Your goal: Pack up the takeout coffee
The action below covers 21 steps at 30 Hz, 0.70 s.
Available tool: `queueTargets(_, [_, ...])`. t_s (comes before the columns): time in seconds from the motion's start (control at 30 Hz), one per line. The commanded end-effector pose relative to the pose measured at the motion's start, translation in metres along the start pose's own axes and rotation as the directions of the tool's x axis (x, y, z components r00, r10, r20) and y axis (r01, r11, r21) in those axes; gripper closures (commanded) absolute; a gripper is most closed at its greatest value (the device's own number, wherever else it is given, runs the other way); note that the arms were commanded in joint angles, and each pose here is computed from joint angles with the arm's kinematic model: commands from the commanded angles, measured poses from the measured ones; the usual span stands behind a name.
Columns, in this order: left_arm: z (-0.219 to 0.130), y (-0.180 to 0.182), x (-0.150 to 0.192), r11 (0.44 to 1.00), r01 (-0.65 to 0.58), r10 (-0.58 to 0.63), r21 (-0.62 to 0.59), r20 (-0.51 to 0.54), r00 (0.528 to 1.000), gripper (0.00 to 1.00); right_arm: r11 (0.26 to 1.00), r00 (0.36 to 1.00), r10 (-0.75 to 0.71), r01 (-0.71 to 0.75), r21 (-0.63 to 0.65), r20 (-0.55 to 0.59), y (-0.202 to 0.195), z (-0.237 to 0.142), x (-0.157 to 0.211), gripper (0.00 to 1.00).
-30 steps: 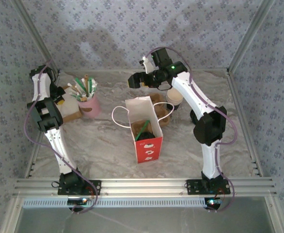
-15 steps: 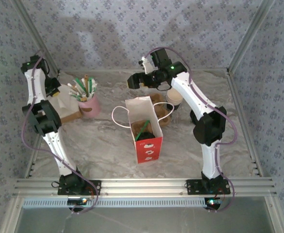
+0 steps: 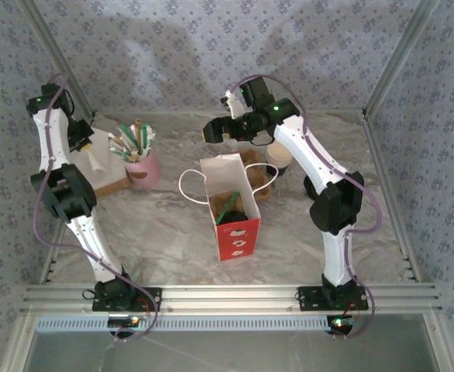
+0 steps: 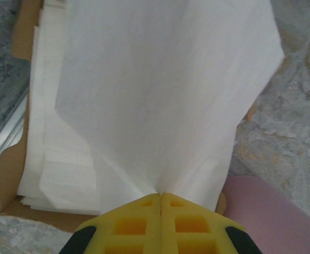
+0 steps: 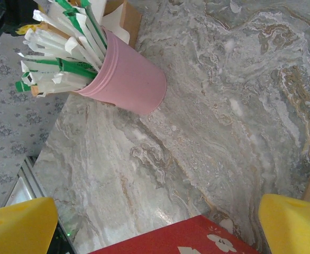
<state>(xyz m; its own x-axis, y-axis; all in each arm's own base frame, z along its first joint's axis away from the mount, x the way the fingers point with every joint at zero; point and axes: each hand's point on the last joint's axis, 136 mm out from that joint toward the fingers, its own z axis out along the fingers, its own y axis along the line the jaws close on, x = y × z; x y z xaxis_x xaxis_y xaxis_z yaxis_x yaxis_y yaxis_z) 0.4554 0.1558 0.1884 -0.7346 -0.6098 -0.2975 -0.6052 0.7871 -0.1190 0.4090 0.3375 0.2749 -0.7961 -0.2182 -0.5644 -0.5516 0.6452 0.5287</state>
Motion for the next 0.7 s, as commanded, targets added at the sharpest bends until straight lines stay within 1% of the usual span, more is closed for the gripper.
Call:
queueTargets(0.0, [-0.067,-0.003,-0.014,0.998,0.015,-0.023,0.054,0.143,0.99,1.0,0.999,0.999,-0.032,0.032,0.003,0.036,0.016,-0.027,-0.004,0.0])
queueTargets(0.23, [-0.133,-0.006,-0.009,0.994,0.0,-0.028,0.113,0.252,0.967,1.0,0.998,0.99,-0.06,0.063,-0.02,0.127,0.036,-0.056,-0.014,0.0])
queueTargets(0.4, [-0.184,-0.016,0.003,0.978,-0.035,-0.032,0.204,0.317,0.948,1.0,0.995,0.978,-0.088,0.096,-0.034,0.189,0.053,-0.082,-0.018,0.05])
queueTargets(0.53, [-0.222,-0.033,0.021,0.948,-0.088,-0.021,0.307,0.336,0.942,1.0,0.989,0.968,-0.111,0.13,-0.072,0.224,0.069,-0.098,-0.014,0.08])
queueTargets(0.67, [-0.259,-0.046,0.042,0.902,-0.136,-0.03,0.41,0.374,0.927,1.0,0.981,0.955,-0.144,0.173,-0.092,0.258,0.085,-0.114,-0.009,0.12])
